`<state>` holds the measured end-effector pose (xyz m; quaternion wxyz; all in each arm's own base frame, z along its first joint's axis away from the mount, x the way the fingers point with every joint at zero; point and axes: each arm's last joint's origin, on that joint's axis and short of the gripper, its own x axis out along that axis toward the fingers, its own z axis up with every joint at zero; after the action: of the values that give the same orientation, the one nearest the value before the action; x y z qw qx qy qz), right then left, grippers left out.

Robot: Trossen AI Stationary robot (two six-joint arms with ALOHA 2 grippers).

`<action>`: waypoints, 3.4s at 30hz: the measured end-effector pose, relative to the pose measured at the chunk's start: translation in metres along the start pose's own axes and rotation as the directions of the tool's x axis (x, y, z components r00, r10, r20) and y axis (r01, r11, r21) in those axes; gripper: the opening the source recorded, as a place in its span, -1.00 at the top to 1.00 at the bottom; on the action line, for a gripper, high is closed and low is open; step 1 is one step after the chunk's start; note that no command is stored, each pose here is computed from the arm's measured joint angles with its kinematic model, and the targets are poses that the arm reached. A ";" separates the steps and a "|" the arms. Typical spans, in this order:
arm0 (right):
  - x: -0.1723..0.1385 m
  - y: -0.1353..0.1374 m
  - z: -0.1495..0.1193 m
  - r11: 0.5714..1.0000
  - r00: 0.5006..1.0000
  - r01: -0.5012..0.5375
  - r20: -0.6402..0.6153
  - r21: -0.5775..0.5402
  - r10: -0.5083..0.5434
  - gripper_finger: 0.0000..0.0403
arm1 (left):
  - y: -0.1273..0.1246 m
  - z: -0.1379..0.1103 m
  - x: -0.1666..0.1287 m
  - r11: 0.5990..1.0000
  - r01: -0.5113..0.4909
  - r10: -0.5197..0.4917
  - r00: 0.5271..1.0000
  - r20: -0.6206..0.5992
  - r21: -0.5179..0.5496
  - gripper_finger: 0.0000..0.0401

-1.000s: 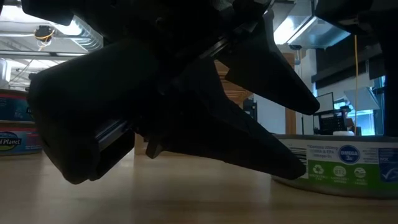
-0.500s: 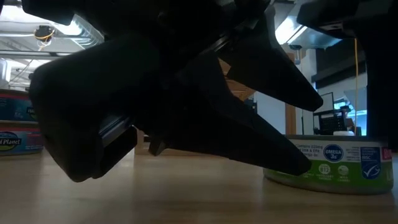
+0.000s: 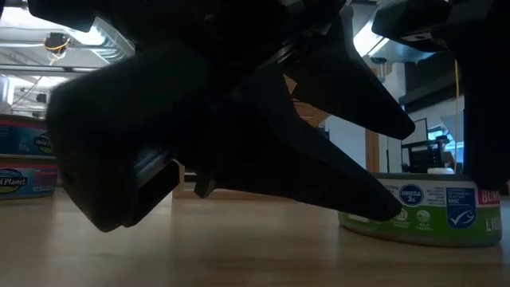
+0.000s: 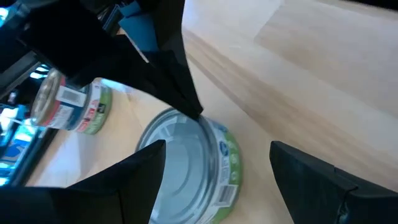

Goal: Stack canned seafood by type on shelf
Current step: Stack the green tuna can on top of the green tuna can on the shelf

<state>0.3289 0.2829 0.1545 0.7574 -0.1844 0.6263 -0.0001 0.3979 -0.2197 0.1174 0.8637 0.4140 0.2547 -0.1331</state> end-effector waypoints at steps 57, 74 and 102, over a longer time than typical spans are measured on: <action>-0.028 -0.028 0.037 0.986 0.990 -0.123 0.087 0.111 0.113 1.00 | -0.026 0.007 -0.015 0.996 -0.083 0.085 0.990 -0.116 0.025 -0.42; -0.028 -0.027 0.038 0.982 0.986 -0.150 0.095 0.110 0.140 1.00 | -0.027 0.008 -0.015 0.996 -0.084 0.084 0.990 -0.117 0.002 -0.42; -0.027 -0.032 0.042 0.982 0.980 -0.176 0.107 0.069 0.168 1.00 | -0.035 0.013 -0.020 0.996 -0.090 0.088 0.990 -0.107 -0.012 -0.42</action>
<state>0.3705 0.2712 0.1948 0.7919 -0.0992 0.6004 0.0502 0.3697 -0.2510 0.1128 0.8574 0.4243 0.2826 -0.0700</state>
